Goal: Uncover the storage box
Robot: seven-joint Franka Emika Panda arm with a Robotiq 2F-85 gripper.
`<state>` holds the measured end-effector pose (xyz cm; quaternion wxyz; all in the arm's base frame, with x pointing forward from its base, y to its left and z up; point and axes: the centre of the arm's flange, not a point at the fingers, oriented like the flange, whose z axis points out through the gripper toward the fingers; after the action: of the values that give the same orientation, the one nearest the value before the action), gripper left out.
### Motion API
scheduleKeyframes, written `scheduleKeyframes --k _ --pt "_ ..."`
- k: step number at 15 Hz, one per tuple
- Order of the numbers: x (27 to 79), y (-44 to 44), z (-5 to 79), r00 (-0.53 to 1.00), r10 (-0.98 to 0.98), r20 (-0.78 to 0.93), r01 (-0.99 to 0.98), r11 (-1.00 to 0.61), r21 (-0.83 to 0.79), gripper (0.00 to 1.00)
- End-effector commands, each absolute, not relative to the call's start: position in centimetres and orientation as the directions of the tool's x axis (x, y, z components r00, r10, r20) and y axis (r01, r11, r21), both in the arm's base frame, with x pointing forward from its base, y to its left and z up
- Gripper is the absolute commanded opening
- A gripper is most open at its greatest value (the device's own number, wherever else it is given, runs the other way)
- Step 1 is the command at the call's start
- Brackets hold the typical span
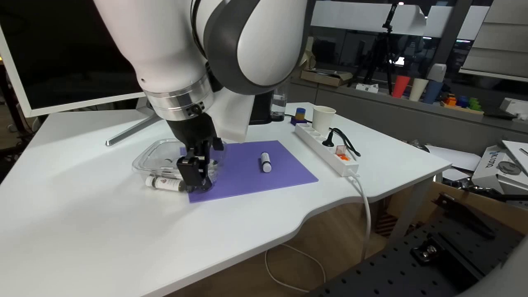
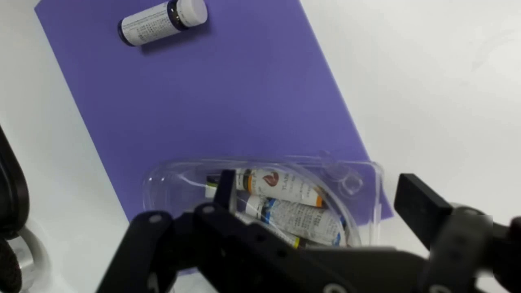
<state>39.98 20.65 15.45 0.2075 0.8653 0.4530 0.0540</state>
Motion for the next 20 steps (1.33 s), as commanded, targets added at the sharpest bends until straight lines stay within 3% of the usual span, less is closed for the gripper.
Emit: scheduleKeyframes --k 1,20 --pt "40.6 20.5 16.8 0.606 0.791 -0.086 0.759 -0.542 0.360 1.00" --pt "42.3 19.4 18.5 0.614 0.784 -0.094 0.758 -0.552 0.349 1.00"
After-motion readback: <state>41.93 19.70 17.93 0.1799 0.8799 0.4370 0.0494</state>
